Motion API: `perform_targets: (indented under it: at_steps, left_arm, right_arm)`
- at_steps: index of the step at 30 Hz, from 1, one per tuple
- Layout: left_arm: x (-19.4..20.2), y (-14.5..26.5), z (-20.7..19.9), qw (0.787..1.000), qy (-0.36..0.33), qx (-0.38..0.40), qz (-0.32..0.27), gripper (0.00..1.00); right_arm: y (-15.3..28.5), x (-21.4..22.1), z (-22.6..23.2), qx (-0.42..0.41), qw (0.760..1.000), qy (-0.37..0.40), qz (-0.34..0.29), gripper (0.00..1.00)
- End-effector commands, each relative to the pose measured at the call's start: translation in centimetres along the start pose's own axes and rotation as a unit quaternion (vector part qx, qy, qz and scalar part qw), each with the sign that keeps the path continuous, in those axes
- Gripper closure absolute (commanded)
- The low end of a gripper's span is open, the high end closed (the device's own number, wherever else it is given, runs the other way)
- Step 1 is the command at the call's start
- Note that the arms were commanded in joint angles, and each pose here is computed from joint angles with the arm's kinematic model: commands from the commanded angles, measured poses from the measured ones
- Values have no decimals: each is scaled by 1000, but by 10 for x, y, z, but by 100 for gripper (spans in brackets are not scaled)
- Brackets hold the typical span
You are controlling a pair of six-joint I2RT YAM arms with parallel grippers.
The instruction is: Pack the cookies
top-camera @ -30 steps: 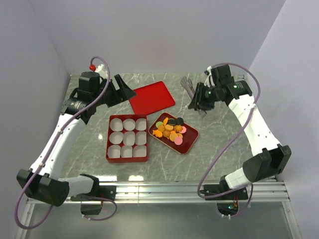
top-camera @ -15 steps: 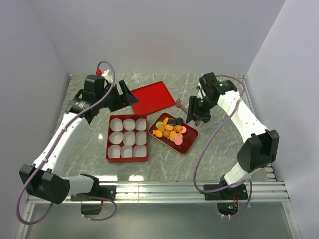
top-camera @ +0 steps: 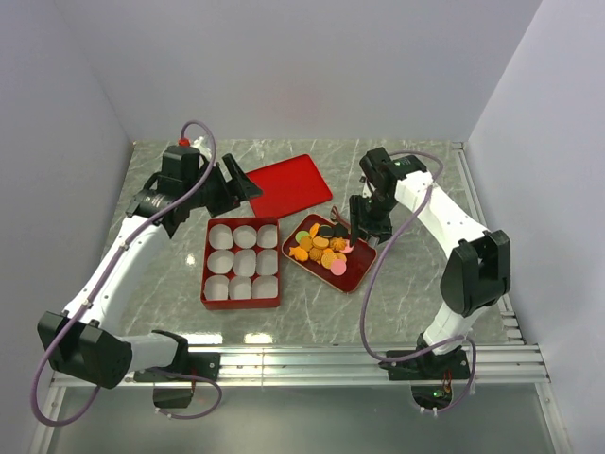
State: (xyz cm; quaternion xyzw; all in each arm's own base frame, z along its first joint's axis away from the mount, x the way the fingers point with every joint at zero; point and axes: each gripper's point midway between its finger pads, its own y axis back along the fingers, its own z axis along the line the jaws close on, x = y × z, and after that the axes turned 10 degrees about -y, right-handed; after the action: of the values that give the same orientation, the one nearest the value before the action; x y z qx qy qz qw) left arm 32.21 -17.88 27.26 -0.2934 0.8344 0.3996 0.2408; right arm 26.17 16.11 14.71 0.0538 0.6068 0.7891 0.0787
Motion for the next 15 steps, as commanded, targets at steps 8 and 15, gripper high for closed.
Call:
perform_targets:
  at_steps: [8,15]
  left_arm:
    - [-1,14,-16,999,-7,34,-12,19]
    - [15,20,-16,998,-20,56,-7,18]
  right_arm:
    - [-7,6,3,29,999,19,-9,42]
    - [-18,9,8,27,1000,-3,-10,48]
